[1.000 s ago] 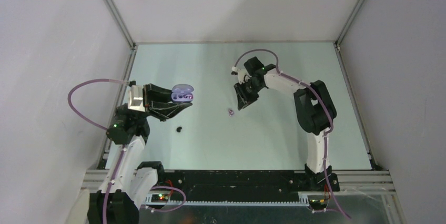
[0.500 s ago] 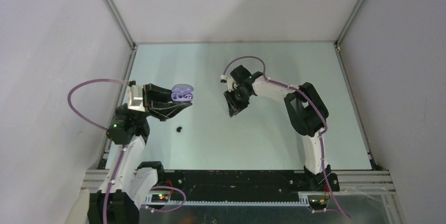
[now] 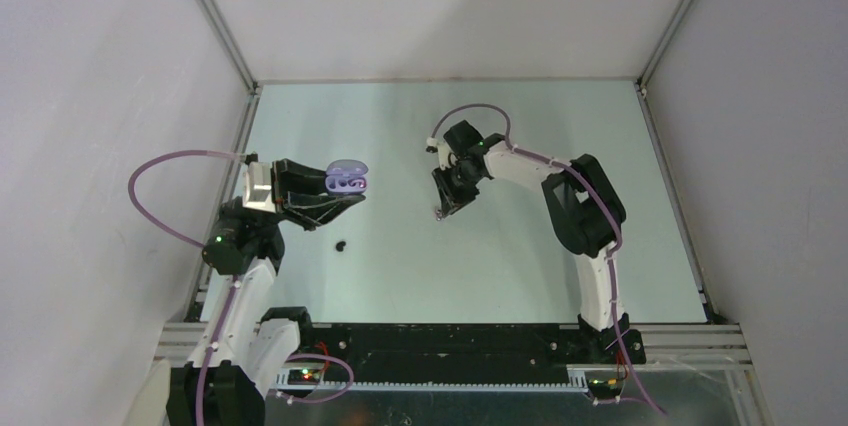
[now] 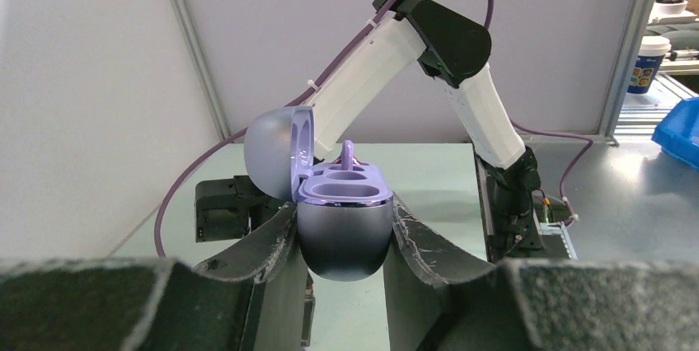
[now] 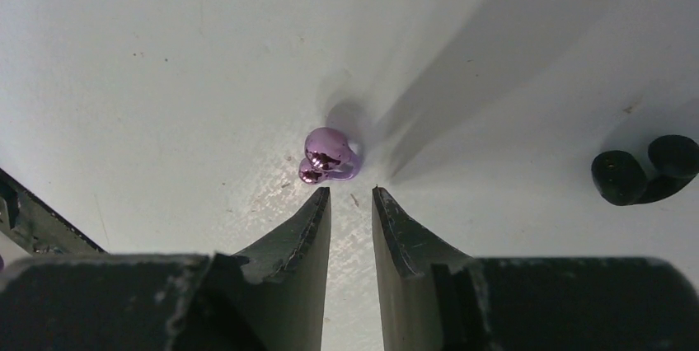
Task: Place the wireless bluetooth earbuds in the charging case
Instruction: Pick up the earbud from the center of the board.
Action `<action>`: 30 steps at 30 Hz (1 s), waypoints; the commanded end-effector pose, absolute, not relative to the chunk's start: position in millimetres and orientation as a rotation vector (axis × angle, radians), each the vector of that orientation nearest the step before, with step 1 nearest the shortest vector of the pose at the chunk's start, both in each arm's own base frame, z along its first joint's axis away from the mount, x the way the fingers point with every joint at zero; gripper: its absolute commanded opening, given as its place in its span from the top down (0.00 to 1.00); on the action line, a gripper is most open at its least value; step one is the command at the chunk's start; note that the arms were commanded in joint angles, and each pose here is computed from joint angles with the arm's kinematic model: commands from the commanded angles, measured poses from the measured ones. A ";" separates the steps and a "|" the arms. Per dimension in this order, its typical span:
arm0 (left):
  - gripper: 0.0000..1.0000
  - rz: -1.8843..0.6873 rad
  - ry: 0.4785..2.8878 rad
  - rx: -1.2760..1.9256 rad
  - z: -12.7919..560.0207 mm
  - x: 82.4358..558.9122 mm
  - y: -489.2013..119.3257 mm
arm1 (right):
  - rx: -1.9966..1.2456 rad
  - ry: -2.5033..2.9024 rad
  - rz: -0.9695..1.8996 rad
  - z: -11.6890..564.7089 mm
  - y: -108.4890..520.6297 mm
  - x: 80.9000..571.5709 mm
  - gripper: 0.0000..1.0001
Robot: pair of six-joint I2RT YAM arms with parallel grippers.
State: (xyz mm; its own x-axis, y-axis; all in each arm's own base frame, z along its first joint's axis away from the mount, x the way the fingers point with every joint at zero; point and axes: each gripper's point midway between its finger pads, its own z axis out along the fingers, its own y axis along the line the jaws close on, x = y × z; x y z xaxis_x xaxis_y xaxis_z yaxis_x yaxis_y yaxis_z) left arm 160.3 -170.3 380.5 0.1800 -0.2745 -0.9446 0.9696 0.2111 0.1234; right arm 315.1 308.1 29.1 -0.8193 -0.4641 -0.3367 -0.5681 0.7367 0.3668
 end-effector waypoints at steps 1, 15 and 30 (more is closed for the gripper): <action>1.00 -1.047 0.920 0.945 387.7 153.5 -169.2 | -0.803 2.715 0.640 22.0 313.4 325.6 0.71; 1.00 -1.043 0.919 0.948 387.4 153.3 -169.2 | -0.866 2.735 0.571 3.3 322.6 321.8 0.78; 1.00 -1.043 0.918 0.953 387.2 152.1 -169.4 | -0.883 2.690 0.523 6.7 326.5 335.0 0.90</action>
